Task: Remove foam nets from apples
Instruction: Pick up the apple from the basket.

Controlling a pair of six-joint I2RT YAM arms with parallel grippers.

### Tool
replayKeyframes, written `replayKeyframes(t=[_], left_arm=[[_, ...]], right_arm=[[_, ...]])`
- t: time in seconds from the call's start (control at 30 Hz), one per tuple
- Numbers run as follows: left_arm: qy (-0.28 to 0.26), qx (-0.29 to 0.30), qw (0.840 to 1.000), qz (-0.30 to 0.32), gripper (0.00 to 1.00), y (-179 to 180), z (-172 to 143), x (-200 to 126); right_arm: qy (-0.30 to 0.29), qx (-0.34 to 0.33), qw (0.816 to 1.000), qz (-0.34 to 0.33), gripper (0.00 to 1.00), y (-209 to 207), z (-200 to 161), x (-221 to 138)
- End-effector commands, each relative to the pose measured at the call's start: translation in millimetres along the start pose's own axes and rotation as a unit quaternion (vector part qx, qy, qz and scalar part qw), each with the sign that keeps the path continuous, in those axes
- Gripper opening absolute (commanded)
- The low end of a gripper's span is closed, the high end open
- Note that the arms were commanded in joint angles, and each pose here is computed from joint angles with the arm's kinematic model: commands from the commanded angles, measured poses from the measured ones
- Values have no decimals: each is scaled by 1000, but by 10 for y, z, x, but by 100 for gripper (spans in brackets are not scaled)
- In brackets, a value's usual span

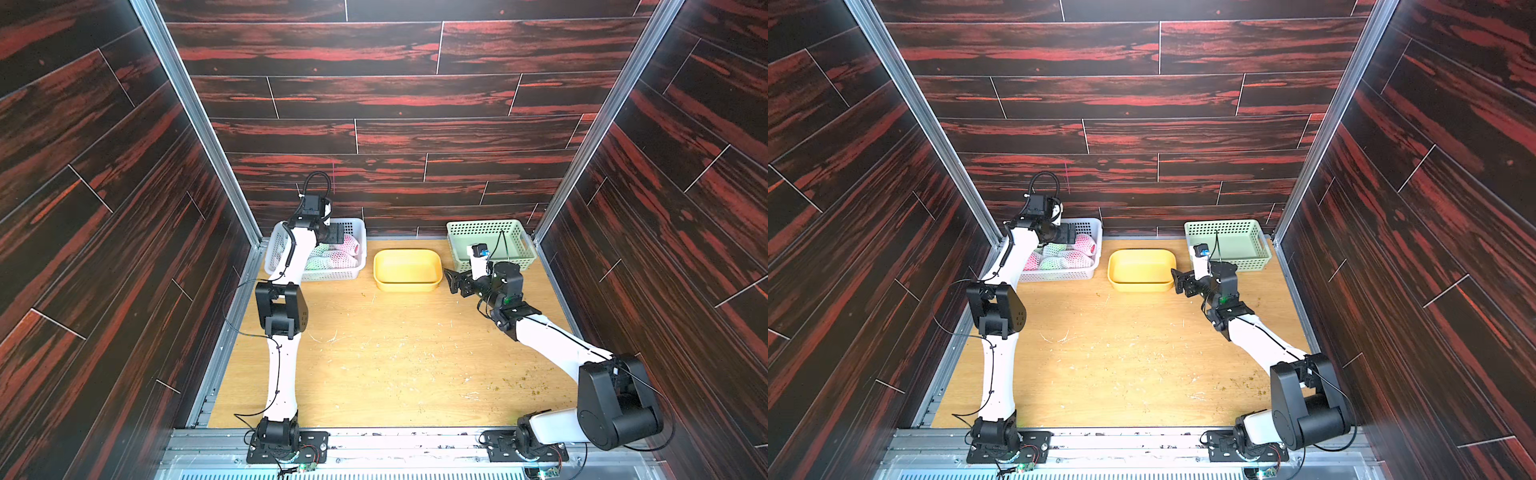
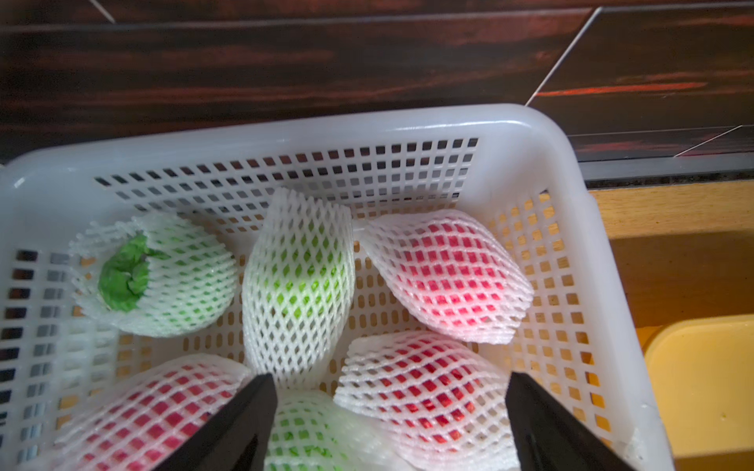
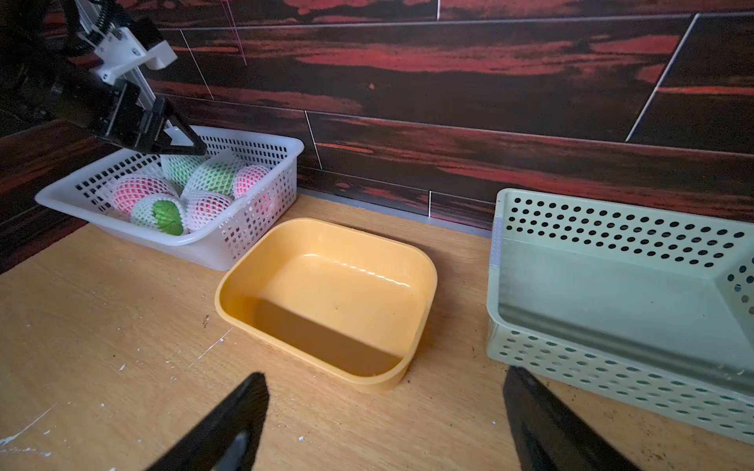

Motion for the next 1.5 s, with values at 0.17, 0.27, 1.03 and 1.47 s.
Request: replayKeyframes(t=[0.17,0.27,1.03,1.47], left_arm=[[-13,-59,996,61,95,307,58,63],[-8,-68,996,63,95,379,26,145],[-7,-86,996,39,90,497,-148,701],[10,-83,993,78,93,617,-321,943]], right_arm=[[2,-3,1000,21,94,95,19,71],[0,-3,1000,28,94,134,27,55],[1,-6,998,61,94,310,11,36],[4,-11,997,78,94,348,-13,63]])
Point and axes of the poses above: each gripper's point midway between its finger pads, its own x axis out along the fingers, its own y axis along the line the jaws close on, z = x × y, the point moved 7 cm from there along -x, back along the fingers, and after that the axes turned 7 degrees about x, right-handed, at the moved point
